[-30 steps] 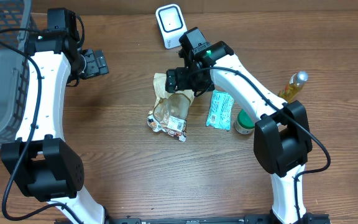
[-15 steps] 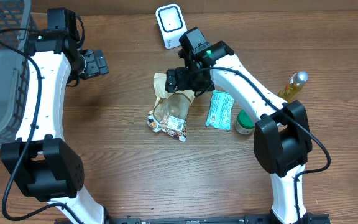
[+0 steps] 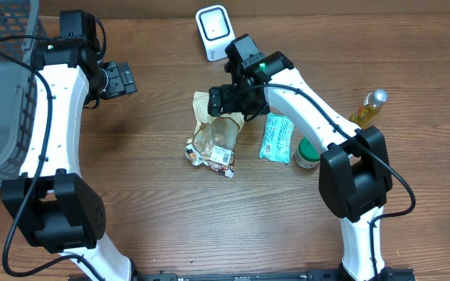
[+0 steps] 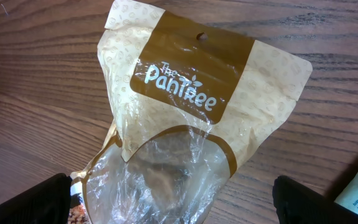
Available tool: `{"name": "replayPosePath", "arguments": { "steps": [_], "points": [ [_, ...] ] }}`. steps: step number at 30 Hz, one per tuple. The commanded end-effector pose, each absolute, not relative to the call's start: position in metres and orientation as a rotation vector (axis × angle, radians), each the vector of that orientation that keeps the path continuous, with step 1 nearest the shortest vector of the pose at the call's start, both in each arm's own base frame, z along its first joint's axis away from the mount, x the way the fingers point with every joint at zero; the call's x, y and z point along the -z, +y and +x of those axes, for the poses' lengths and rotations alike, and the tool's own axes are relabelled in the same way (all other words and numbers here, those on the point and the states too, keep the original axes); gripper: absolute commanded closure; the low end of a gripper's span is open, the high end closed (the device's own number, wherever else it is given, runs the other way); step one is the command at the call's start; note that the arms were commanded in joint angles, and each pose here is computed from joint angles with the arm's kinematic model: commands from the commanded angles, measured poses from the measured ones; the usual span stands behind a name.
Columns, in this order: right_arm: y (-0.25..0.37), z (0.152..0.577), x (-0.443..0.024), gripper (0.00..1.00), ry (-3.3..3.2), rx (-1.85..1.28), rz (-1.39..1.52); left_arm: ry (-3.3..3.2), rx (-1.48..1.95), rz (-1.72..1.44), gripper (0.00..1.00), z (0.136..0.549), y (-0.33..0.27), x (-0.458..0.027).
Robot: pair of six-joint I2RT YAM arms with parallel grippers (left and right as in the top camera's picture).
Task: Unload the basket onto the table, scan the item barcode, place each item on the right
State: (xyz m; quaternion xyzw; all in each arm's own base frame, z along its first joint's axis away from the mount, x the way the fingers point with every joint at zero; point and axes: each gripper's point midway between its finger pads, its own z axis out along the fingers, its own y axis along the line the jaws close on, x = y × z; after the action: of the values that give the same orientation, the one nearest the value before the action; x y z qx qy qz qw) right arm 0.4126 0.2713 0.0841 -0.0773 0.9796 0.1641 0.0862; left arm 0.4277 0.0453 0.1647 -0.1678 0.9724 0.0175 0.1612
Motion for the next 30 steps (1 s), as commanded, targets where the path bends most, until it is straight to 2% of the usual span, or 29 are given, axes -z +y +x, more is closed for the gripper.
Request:
{"name": "replayPosePath", "arguments": {
  "steps": [1,30],
  "points": [
    [0.2724,0.4198,-0.0955,0.0,2.885,-0.51,-0.232,2.762,-0.046,-0.446,0.0,0.4307,0.0441,-0.1718],
    [0.2724,0.4198,-0.0955,0.0,2.885,-0.51,-0.232,2.762,-0.046,-0.446,0.0,0.4307,0.0441,-0.1716]
  ]
}}
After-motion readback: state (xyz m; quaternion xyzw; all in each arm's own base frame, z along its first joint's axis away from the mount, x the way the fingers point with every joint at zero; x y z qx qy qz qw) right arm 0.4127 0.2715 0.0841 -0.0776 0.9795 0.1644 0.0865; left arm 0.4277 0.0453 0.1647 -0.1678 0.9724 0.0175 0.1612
